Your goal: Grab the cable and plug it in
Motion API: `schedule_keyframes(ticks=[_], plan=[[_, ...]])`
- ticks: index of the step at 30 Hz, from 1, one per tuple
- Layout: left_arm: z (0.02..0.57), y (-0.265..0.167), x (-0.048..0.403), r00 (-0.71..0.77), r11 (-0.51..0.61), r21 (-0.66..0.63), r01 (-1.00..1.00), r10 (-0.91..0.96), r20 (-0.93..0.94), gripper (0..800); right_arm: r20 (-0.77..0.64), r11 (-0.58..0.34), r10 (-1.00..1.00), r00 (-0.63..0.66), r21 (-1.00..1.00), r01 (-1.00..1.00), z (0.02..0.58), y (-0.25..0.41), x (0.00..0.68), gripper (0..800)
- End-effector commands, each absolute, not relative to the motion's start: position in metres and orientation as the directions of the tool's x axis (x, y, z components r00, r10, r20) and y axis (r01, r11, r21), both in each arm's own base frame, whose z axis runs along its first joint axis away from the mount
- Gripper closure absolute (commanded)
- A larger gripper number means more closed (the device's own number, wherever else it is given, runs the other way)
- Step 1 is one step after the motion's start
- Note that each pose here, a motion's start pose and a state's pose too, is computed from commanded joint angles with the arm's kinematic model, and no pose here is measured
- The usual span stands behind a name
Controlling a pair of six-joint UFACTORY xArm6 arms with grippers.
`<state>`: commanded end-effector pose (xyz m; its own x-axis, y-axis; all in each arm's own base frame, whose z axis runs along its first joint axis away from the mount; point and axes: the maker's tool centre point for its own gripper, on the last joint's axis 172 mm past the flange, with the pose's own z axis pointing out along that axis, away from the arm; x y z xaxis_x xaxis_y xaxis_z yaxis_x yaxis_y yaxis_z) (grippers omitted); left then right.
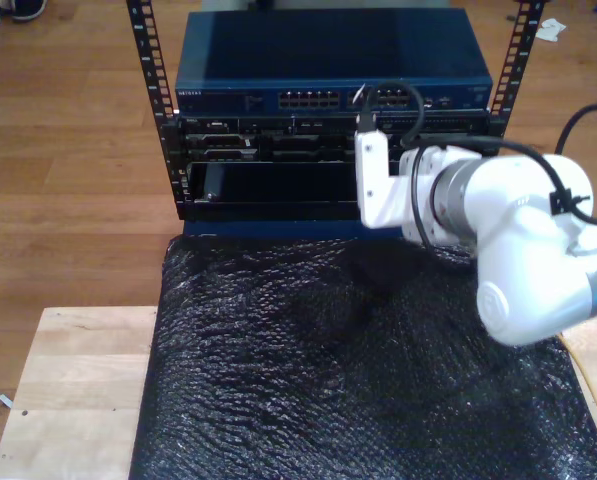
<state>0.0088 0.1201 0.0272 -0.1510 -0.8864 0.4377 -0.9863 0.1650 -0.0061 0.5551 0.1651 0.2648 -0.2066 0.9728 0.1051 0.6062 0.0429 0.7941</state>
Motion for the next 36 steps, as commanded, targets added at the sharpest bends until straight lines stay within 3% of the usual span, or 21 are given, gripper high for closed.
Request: schedule_keyframes(ticks=[11, 16, 24, 36], plan=[[0.028, 0.121, 0.009, -0.151, 0.165, -0.006, -0.986, -0.887, 0.436, 0, 0.112, 0.017, 0.961, -0.253, 0.888, 0.459, 0.283, 0.176, 0.572, 798], [0.028, 0.121, 0.009, -0.151, 0.165, -0.006, -0.986, -0.888, 0.435, 0, 0.069, 0.068, 0.95, -0.305, 0.906, 0.418, 0.279, 0.185, 0.548, 798], [0.028, 0.121, 0.009, -0.151, 0.165, -0.006, -0.986, -0.887, 0.436, 0, -0.08, 0.195, 0.922, -0.379, 0.941, 0.276, 0.319, 0.186, 0.517, 799], [0.028, 0.121, 0.009, -0.151, 0.165, -0.006, -0.986, -0.887, 0.436, 0, -0.086, 0.205, 0.918, -0.387, 0.938, 0.279, 0.315, 0.186, 0.508, 800]])
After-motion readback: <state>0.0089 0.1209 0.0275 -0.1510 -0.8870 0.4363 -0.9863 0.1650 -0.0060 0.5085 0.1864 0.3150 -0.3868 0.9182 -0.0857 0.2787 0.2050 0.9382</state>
